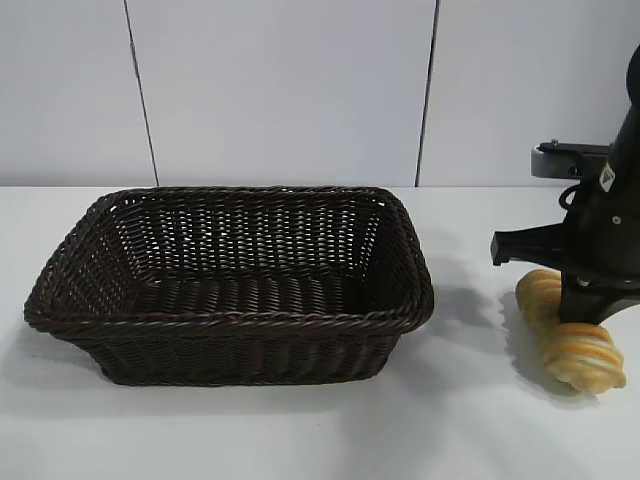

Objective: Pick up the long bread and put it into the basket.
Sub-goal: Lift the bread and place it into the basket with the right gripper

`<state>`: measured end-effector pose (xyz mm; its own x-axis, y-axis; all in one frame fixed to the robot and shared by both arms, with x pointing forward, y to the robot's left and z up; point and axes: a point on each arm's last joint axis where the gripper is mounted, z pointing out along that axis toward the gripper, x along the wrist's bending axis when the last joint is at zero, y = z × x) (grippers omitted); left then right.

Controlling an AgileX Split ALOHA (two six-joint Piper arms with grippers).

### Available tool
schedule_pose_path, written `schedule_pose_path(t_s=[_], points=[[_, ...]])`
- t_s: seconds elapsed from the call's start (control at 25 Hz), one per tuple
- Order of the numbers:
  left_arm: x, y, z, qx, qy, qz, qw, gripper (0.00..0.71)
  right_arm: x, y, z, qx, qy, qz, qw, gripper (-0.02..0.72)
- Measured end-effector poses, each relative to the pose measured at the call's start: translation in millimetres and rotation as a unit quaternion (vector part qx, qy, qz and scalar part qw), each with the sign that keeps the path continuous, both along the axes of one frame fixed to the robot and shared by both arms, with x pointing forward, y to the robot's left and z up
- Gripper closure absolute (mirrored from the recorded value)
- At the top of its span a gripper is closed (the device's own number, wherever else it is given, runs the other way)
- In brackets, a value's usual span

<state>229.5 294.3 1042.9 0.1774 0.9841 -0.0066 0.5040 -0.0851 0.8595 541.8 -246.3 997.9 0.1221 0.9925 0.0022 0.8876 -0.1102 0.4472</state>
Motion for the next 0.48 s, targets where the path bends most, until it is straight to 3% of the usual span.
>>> schedule_pose_path(t_s=[0.24,0.48], points=[[0.0,0.0,0.0,0.000,0.000,0.000,1.000,0.056,10.8,6.9,54.9,0.008,-0.022,0.048,0.999,0.671],[0.0,0.0,0.0,0.000,0.000,0.000,1.000,0.056,19.9,21.2,67.2,0.044,-0.024,0.122,0.991,0.671]])
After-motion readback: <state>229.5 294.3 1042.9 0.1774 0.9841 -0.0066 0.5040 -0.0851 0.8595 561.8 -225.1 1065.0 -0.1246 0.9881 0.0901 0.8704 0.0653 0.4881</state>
